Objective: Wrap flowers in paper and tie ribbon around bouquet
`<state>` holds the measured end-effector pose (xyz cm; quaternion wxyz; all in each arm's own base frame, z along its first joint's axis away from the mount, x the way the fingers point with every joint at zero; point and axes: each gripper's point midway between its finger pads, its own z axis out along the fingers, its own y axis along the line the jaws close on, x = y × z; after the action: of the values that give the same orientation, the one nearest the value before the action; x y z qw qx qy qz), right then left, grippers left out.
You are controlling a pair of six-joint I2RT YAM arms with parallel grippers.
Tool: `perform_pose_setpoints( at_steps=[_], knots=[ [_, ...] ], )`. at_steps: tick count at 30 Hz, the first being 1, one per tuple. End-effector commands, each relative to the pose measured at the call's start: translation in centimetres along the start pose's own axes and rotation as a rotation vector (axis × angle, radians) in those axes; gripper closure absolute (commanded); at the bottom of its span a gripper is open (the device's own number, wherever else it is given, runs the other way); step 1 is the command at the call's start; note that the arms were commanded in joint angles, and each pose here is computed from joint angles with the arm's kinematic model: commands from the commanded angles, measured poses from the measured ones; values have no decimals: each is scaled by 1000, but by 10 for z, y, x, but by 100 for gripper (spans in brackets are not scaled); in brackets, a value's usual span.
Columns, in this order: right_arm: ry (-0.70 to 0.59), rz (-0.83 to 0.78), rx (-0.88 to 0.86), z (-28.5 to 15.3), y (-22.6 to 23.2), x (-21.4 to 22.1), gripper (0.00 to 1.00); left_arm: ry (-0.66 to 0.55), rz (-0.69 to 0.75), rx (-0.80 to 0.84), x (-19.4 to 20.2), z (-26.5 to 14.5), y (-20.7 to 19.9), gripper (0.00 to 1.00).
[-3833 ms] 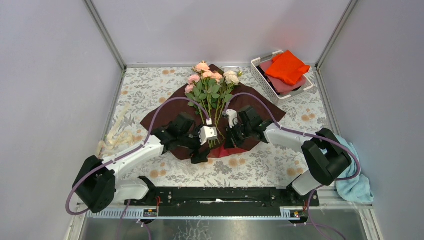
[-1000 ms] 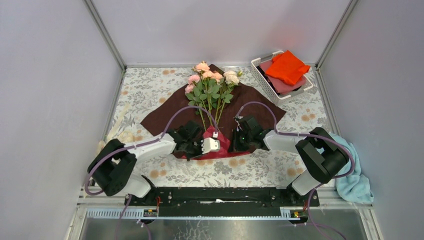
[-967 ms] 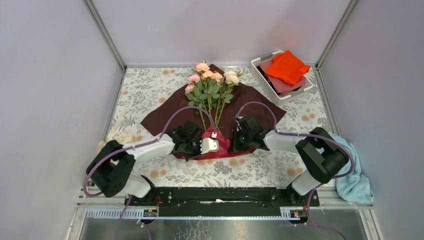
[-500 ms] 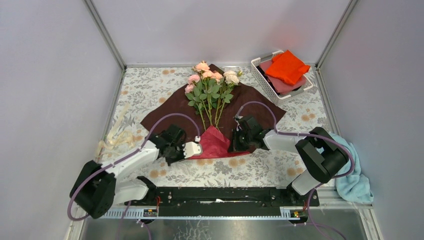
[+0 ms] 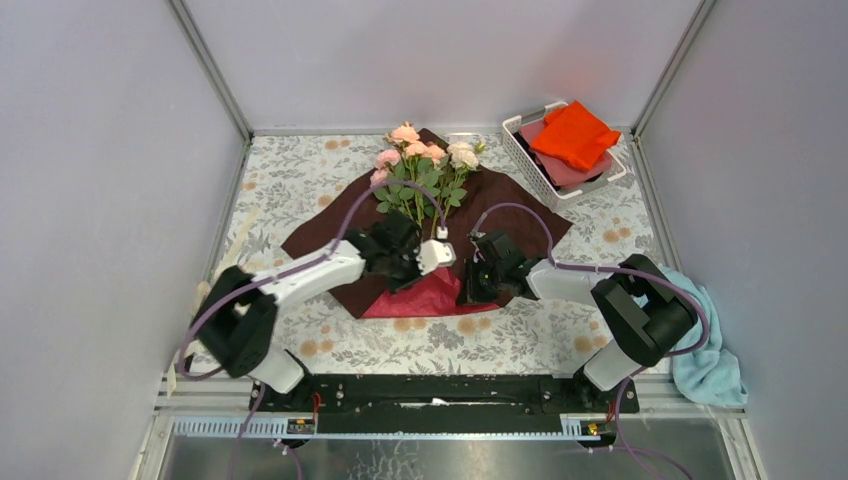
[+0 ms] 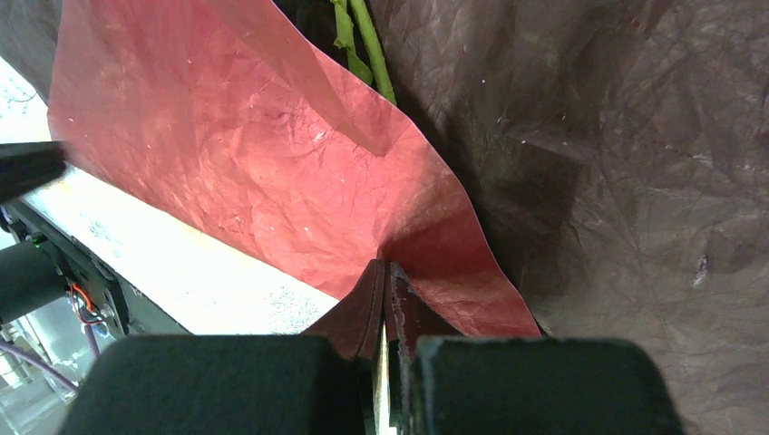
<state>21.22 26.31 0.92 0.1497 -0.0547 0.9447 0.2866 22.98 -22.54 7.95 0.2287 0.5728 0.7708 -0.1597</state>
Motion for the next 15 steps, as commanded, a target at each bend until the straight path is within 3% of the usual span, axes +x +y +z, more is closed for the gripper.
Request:
perform_pose_setpoints(
  at_steps=[1,8,15],
  knots=[
    [25,10,132,-2,-29,14,98,-45,-110,-8,-21,41,9,100],
    [10,32,180,-8,-37,15,98,25,-153,-4,1,71,12,100],
    [-41,79,349,-35,-64,19,98,157,-204,-6,38,80,7,100]
  ],
)
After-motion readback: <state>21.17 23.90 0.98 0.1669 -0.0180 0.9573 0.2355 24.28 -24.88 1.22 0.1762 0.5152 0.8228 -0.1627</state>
